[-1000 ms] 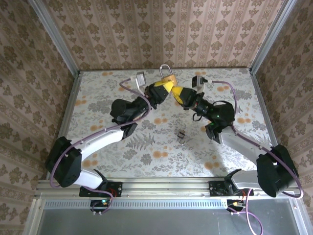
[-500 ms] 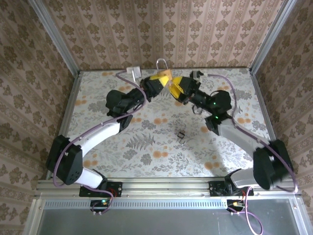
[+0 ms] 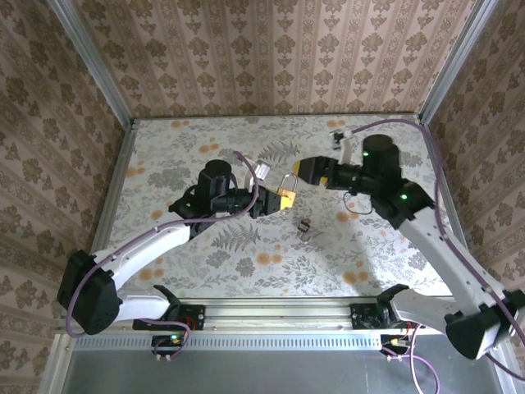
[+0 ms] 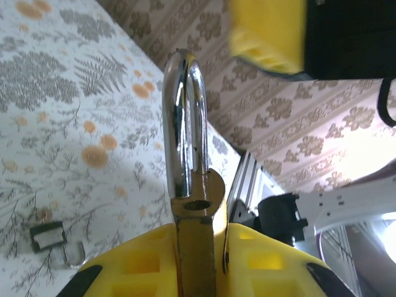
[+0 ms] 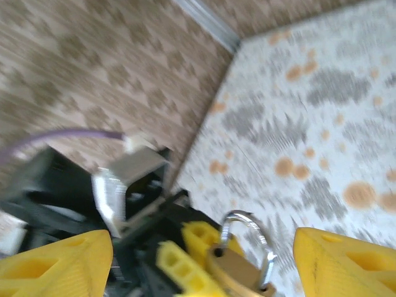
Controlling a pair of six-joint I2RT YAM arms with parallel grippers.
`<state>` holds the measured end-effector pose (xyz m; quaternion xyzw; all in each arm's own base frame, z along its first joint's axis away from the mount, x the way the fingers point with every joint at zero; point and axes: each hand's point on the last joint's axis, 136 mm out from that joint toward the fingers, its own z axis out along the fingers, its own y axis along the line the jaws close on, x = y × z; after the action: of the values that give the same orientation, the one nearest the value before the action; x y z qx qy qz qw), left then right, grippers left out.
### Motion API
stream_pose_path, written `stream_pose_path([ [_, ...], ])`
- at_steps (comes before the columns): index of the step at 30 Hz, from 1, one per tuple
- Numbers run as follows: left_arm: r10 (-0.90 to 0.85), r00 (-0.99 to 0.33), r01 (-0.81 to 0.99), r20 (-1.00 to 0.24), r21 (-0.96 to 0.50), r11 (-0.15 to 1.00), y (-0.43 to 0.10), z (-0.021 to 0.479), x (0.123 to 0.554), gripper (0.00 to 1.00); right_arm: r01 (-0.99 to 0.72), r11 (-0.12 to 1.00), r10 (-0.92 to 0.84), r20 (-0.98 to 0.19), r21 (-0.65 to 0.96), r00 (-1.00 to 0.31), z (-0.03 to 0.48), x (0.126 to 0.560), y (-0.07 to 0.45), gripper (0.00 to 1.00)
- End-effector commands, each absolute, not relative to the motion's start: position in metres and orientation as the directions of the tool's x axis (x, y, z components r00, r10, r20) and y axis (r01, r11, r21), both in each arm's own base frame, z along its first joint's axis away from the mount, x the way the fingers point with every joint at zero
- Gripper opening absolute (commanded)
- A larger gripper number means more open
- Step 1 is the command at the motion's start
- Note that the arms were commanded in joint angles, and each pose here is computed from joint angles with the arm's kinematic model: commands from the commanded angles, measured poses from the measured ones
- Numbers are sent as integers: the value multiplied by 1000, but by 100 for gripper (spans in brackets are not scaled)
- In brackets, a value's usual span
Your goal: Unlock with the key
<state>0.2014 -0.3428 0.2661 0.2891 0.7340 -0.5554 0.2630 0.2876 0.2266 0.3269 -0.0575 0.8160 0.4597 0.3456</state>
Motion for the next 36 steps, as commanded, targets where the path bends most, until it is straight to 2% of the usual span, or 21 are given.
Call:
stream_pose_path([
  [1, 143, -599, 801, -788, -584, 135, -347, 300, 189, 0, -411, 645, 83, -593, 644, -801, 281, 276, 234, 76],
  [5, 153, -586, 810, -796, -572, 127, -352, 300, 185, 0, -383, 664, 63, -559, 642, -827, 260, 276, 242, 73],
  [9, 194, -570, 822, -799, -548, 156, -359, 291, 180, 0, -339, 674, 88, -527, 656, -845, 248, 278, 245, 66],
  [11, 227, -548, 836, -805, -518, 181, -362, 284, 177, 0, -293, 711, 108, -511, 639, -853, 241, 284, 240, 58],
  [14, 290, -510, 854, -810, -439, 278, -363, 268, 180, 0, -197, 765, 140, -457, 613, -878, 224, 288, 231, 41],
  [19, 382, -436, 867, -815, -267, 420, -361, 245, 188, 0, -15, 830, 228, -364, 558, -903, 196, 290, 213, 29],
  [20, 400, -417, 869, -816, -228, 440, -362, 242, 189, 0, 12, 836, 242, -349, 548, -905, 192, 291, 212, 30],
  [24, 482, -358, 868, -800, -95, 488, -363, 227, 192, 0, 50, 846, 244, -301, 531, -922, 179, 289, 219, 47],
  [30, 564, -357, 822, -745, 37, 569, -347, 205, 202, 0, 87, 868, 255, -289, 488, -923, 171, 287, 214, 57],
  [33, 561, -388, 808, -731, 23, 588, -339, 195, 202, 0, 89, 861, 259, -282, 500, -924, 171, 287, 214, 62],
  [36, 519, -447, 804, -729, -72, 591, -334, 184, 198, 0, 88, 853, 270, -291, 514, -918, 174, 290, 211, 66],
])
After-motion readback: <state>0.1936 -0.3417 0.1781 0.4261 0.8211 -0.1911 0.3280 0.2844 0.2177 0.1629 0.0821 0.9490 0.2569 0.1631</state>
